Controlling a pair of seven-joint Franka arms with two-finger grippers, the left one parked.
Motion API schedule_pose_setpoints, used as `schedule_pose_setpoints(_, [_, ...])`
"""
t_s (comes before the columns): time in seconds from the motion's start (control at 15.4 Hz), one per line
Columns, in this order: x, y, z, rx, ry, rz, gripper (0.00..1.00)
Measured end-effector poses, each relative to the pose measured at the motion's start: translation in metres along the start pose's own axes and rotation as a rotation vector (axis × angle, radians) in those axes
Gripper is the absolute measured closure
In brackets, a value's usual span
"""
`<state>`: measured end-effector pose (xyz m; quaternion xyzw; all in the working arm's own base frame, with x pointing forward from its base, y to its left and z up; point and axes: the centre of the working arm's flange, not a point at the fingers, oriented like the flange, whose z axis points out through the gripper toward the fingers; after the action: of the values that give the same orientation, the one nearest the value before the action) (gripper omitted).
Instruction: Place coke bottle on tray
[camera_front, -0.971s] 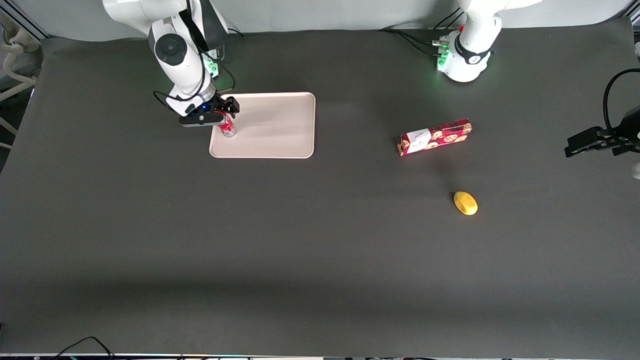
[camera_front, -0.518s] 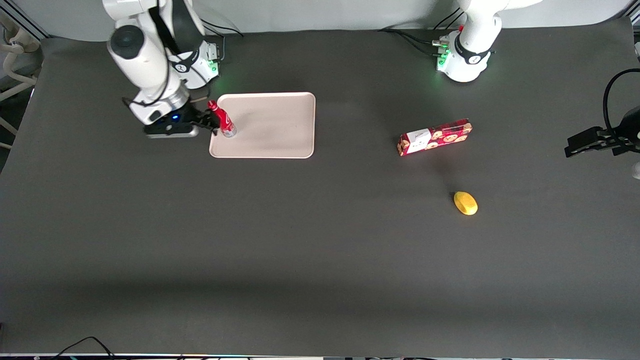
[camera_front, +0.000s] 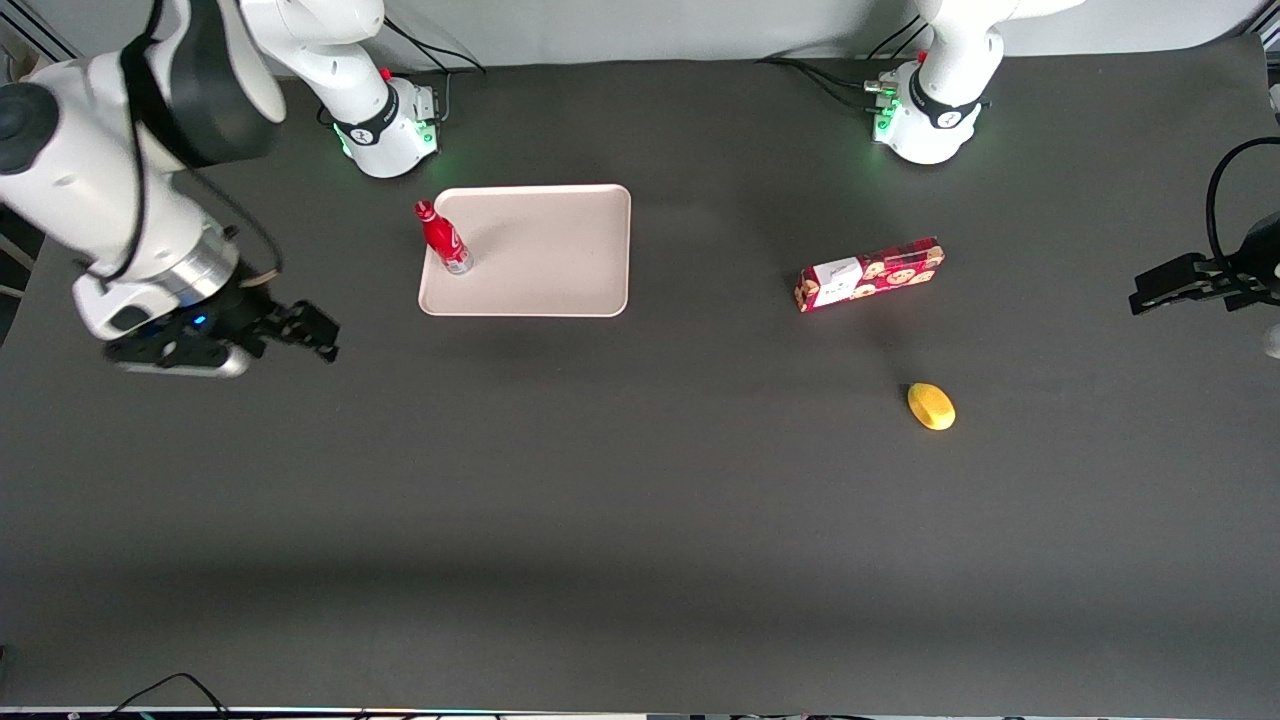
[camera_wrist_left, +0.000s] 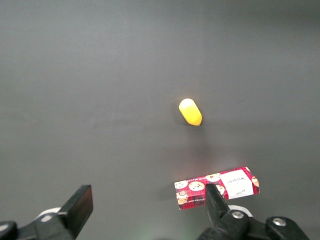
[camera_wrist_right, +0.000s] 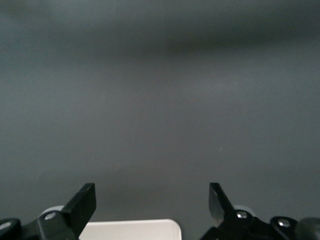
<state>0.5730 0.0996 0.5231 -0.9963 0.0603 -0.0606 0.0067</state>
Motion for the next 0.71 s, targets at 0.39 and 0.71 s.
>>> schedule_pose_setpoints(0.39, [0.062,0.038,-0.005,-0.009,-0.037,-0.038,0.0])
schedule_pose_setpoints(0.71, [0.066,0.044,0.001,-0.012,-0.073,-0.046,0.0])
